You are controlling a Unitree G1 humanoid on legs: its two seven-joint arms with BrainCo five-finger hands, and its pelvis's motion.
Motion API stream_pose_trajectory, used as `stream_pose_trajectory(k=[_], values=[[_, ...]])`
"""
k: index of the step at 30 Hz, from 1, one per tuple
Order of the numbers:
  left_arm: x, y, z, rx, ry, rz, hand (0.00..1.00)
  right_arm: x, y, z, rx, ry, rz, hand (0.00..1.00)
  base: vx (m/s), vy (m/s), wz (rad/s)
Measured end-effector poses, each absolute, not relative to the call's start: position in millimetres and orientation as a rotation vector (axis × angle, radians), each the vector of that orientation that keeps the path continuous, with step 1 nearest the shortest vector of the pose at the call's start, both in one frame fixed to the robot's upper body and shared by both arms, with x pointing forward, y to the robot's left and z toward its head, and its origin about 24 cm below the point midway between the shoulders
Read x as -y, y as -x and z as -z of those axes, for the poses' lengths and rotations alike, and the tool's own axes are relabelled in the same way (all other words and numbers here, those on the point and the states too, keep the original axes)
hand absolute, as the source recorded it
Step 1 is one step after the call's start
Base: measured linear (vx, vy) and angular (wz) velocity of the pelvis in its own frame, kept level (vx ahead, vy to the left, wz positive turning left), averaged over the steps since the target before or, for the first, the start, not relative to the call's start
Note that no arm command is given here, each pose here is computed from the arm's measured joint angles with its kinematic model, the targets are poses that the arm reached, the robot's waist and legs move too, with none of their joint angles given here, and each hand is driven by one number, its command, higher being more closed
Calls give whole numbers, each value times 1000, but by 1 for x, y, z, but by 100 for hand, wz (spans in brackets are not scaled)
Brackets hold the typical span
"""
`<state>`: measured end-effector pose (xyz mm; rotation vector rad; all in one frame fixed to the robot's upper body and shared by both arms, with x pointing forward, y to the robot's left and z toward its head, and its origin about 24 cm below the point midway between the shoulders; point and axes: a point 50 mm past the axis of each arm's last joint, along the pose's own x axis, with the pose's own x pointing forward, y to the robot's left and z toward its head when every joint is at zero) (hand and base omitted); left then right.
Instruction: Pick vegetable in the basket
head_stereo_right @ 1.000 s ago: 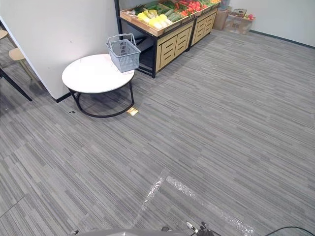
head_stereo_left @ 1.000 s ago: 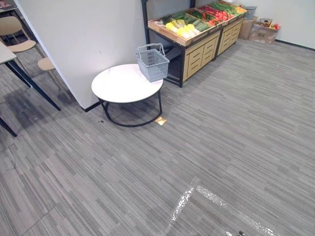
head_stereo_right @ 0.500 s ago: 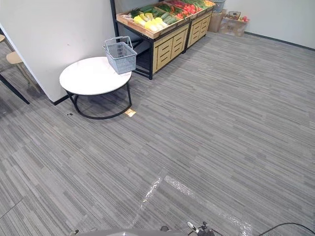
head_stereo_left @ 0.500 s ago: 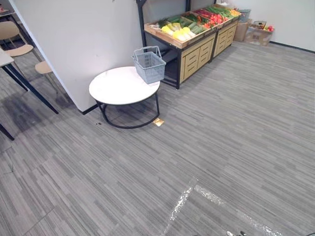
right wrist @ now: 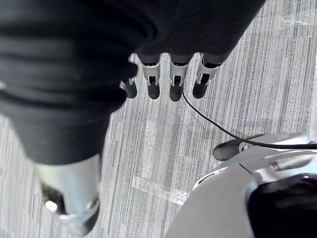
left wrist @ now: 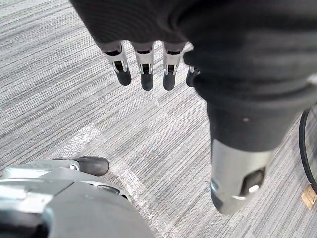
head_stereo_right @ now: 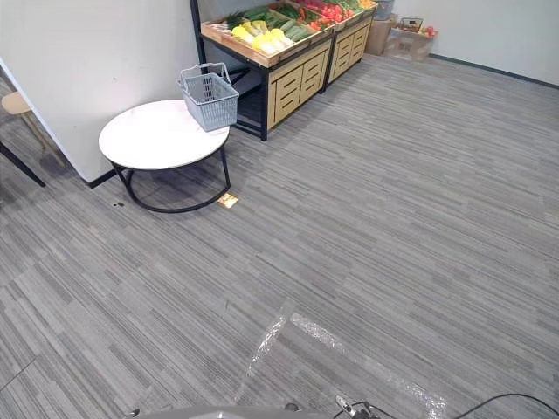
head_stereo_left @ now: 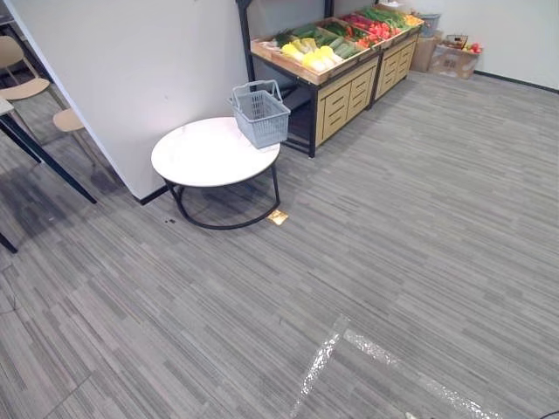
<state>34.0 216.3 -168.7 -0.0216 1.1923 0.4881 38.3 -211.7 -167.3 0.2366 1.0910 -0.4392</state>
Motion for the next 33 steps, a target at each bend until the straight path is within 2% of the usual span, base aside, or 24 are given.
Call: stream_pose_trajectory(k=[17, 24, 28, 33], values=[[-216, -34, 170, -1216, 21, -480, 0, 212, -37, 167, -1084, -228, 475, 0, -39, -37, -3], [-221, -46, 167, -1185, 18, -498, 0, 210, -44, 166, -1048, -268, 502, 0, -2, -57, -4], [-223, -40, 166, -1166, 116, -605, 0, 210, -42, 166, -1041, -286, 522, 0, 54, -74, 12], [-212, -19, 170, -1219, 176, -624, 0, 218, -60, 161, -981, -268, 507, 0, 188, 80, -2]])
